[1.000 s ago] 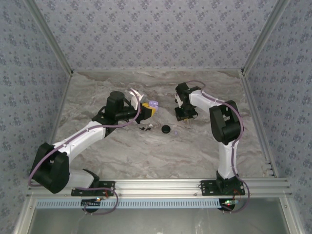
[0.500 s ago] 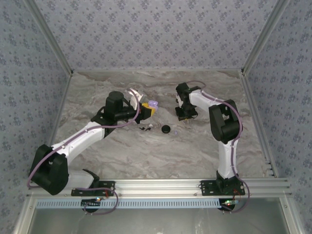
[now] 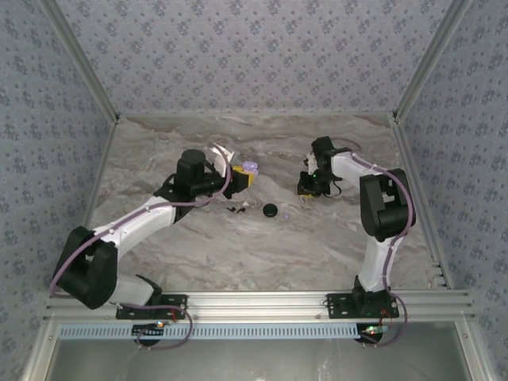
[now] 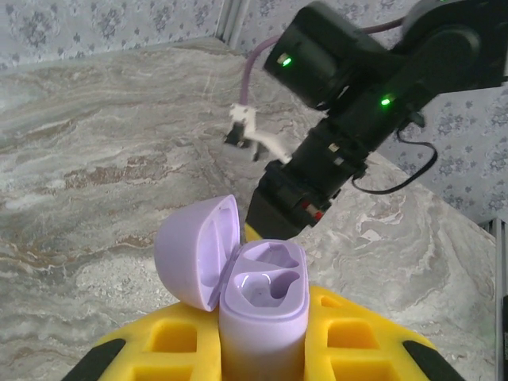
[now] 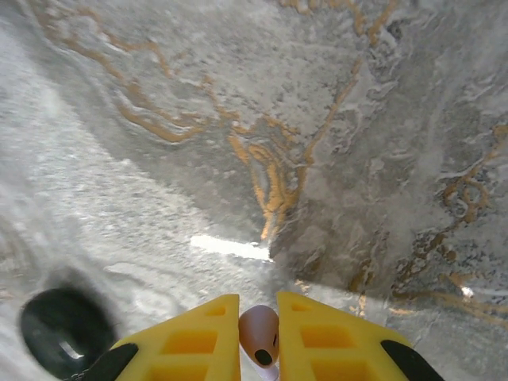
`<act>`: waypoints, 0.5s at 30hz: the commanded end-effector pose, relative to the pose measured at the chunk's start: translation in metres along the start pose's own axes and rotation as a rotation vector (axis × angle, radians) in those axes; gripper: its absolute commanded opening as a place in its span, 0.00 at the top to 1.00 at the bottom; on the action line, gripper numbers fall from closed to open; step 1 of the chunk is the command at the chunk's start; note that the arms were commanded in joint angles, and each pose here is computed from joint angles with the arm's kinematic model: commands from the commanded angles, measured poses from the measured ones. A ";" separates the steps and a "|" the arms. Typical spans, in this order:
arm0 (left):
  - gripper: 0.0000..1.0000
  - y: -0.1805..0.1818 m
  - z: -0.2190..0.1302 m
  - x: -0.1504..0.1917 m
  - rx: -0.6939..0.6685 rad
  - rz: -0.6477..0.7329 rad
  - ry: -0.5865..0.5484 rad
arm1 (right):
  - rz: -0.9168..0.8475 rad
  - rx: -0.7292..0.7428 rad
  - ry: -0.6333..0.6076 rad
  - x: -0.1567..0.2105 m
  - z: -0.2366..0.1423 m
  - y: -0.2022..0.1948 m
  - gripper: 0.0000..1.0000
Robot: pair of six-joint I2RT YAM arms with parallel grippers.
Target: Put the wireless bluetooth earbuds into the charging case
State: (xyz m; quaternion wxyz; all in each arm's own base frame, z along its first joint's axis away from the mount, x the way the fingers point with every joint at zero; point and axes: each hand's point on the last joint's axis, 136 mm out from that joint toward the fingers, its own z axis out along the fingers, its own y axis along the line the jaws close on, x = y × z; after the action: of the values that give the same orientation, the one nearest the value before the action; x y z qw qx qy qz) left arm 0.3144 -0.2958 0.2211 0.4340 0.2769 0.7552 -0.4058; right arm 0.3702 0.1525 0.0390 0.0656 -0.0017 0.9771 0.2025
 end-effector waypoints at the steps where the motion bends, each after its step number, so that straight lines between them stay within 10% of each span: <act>1: 0.88 0.003 0.011 -0.002 -0.005 -0.035 -0.039 | 0.014 -0.152 -0.067 -0.009 -0.022 0.029 0.85; 15: 0.88 0.005 0.033 0.007 0.036 -0.104 -0.095 | -0.077 -0.527 -0.226 -0.021 -0.105 0.109 0.85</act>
State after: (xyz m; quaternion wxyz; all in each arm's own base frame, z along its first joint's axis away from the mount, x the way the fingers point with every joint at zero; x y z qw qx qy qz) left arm 0.3261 -0.3145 0.1844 0.4151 0.2290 0.7668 -0.4328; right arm 0.3761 0.1984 0.1445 0.1616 -0.0194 0.9052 0.3926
